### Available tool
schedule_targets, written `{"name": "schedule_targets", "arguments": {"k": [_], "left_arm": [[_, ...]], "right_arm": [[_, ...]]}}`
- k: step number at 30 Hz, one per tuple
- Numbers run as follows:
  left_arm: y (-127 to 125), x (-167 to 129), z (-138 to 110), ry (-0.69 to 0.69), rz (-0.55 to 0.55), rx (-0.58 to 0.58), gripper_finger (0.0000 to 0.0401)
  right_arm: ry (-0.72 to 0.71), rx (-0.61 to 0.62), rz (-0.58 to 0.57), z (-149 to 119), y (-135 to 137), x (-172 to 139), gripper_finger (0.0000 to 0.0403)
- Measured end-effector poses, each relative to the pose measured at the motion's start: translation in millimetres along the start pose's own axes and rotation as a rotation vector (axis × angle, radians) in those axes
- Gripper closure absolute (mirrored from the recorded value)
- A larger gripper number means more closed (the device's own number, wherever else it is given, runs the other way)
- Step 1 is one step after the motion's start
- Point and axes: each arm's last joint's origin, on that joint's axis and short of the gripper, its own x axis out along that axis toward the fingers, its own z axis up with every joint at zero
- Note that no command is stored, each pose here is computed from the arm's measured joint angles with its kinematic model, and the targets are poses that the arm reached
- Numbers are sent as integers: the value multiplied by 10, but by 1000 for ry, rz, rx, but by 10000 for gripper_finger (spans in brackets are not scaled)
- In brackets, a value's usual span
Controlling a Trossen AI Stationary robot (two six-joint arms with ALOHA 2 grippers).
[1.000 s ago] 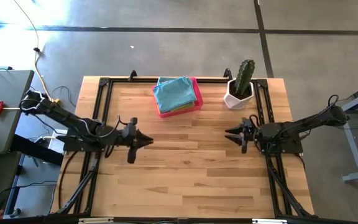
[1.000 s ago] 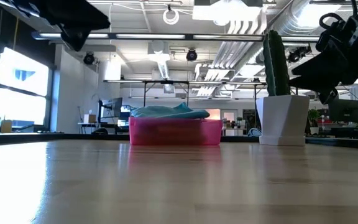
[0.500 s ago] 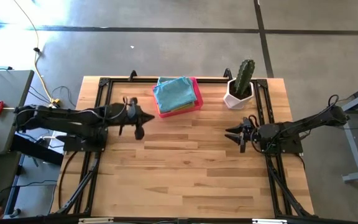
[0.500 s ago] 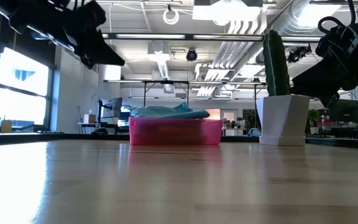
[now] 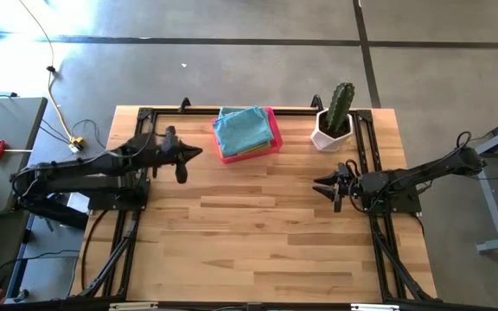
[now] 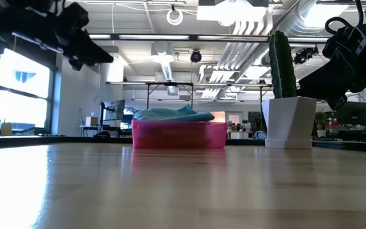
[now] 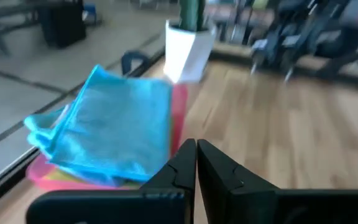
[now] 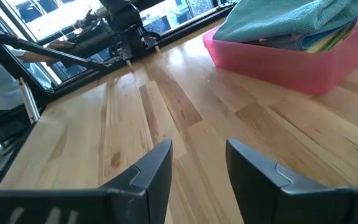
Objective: Fold microfiber towels
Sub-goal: Return to Home Position
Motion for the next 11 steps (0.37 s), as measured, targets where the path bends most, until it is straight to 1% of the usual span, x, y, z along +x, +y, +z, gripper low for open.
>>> {"name": "schedule_targets", "arguments": {"k": [3, 6, 11], "left_arm": [[4, -72, -159, -114, -29, -61, 396], [4, -127, -304, -192, -68, -101, 396], [0, -196, -497, -261, -95, -121, 396]], "right_arm": [[0, -1, 0, 0, 0, 0, 261], [1, -1, -1, -1, -1, 0, 261], [3, -2, -2, -3, -2, 0, 261]]}}
